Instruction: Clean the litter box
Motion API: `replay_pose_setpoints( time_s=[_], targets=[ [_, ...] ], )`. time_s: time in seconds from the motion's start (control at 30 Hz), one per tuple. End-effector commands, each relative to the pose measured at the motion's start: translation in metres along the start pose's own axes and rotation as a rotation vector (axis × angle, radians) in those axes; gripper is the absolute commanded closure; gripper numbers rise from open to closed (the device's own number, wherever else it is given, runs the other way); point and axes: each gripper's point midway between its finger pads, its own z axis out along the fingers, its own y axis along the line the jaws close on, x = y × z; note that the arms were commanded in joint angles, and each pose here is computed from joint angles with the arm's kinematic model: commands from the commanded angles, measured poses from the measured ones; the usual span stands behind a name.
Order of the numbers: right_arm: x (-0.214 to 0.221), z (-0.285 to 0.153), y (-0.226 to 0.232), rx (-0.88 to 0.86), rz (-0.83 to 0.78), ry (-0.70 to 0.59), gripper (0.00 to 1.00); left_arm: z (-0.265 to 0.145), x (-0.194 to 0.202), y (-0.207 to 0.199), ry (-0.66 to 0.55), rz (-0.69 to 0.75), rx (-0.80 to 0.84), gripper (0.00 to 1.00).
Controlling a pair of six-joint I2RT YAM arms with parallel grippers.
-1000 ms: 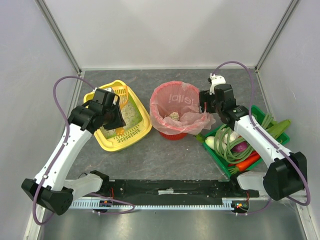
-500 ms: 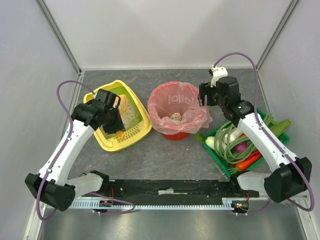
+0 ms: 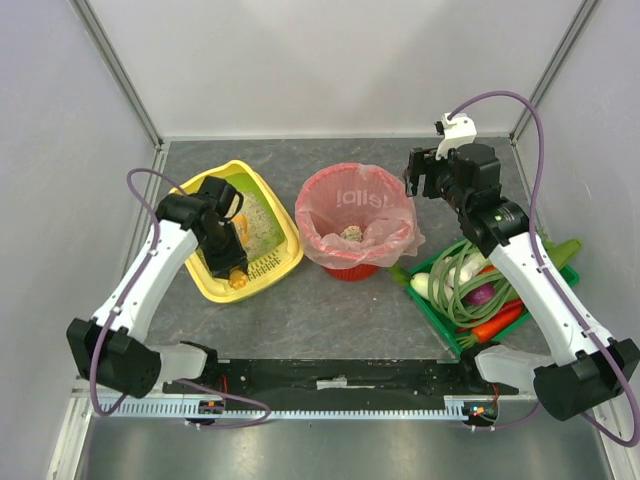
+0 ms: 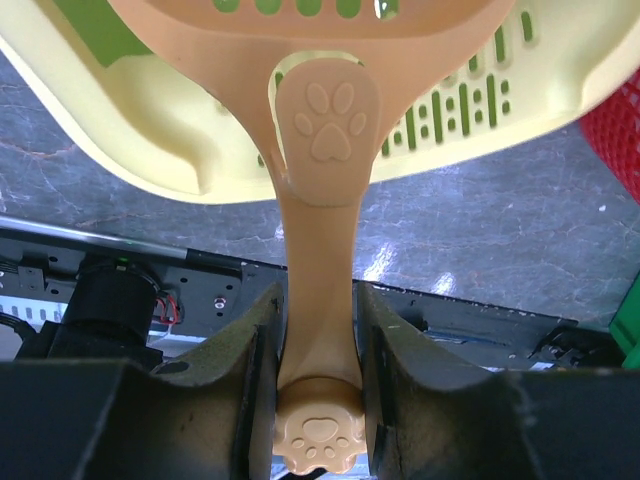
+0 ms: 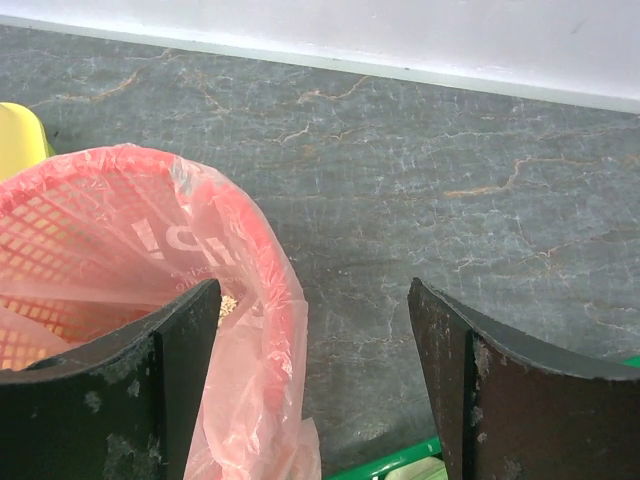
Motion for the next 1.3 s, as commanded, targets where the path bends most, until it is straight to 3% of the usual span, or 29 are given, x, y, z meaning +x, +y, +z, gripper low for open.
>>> replay_pose_setpoints(
  time_s=[0.0,0.2,0.33,0.67,1.27],
  targets=[
    [-0.018,-0.004,-0.002,0.019,0.030,-0.048,0.16,-0.010,0.003,0.008,0.095,-0.007,-0.063,0.98],
    [-0.015,-0.003,-0.007,0.043,0.006,-0.040,0.16,-0.007,-0.027,0.002,0.141,-0.141,-0.013,0.98],
    [-0.016,0.000,-0.010,0.064,-0.005,-0.038,0.16,0.003,-0.027,-0.006,0.260,-0.218,0.004,0.98],
    [-0.017,0.002,-0.023,0.130,-0.032,-0.038,0.16,0.011,-0.043,-0.022,0.344,-0.343,-0.047,0.98],
    [-0.032,0.020,-0.034,0.196,-0.109,-0.035,0.16,0.036,-0.014,0.010,0.431,-0.518,-0.130,0.98]
  ],
)
